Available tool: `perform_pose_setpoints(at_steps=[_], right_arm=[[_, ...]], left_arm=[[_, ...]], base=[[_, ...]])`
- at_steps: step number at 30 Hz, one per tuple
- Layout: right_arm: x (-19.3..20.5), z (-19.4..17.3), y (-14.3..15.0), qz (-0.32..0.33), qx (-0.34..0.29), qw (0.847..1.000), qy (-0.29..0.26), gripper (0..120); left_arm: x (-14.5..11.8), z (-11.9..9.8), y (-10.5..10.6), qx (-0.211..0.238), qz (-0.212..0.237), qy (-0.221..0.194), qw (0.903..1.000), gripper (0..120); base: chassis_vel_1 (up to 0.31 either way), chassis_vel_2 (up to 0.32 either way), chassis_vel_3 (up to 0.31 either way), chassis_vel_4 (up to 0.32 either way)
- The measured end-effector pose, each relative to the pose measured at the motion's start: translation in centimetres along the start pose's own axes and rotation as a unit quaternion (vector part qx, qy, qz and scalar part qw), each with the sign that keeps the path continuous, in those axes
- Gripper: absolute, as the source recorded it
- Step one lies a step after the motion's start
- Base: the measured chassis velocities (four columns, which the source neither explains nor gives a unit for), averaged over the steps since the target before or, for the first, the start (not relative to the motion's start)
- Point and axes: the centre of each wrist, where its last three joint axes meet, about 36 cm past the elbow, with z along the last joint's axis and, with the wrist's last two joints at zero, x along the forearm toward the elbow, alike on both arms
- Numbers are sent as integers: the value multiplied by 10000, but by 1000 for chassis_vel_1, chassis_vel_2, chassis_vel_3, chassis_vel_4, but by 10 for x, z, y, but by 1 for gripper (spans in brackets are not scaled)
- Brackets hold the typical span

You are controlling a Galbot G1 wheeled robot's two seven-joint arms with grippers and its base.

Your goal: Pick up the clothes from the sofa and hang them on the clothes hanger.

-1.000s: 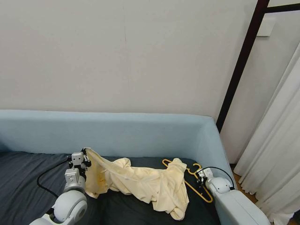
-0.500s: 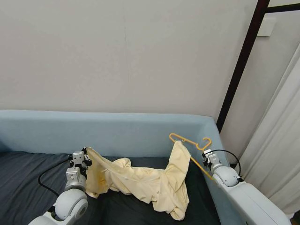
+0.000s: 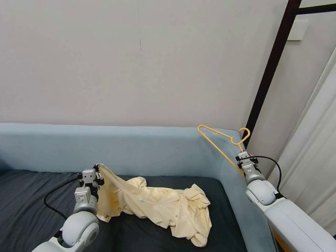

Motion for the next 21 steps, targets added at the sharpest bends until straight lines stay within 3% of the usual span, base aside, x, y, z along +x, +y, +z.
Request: perform_pose_setpoints(at_steps=[4,7,8,10,12,14,21], right_arm=[[26,-17,1,-423,31,9971,-632,4],[62,-7,28,-899,396,9848,-1429,4],[62,-7,28,-899,396,9848,-1429,4],[86,12,52,-1151,704,9717,-1938,4],[91,17,57,-1206,768,9685,-2039,4],[119,41,83,-1509,1137,9492,-2515,4],[177,46,147,-1824,1276,9323,-2850,4]], left_arm=[[0,-4,0,74,14,12,10000,0],[1,-9,0,228,118,108,9996,0],[1,-9,0,228,118,108,9996,0],[2,-12,1,294,212,122,9993,0],[2,-13,1,310,232,125,9992,0],[5,-21,1,426,321,121,9985,0],[11,-43,-3,638,493,10,9967,0]], base=[[0,0,0,0],[0,0,0,0],[0,0,0,0],[0,0,0,0],[0,0,0,0],[0,0,0,0],[0,0,0,0]])
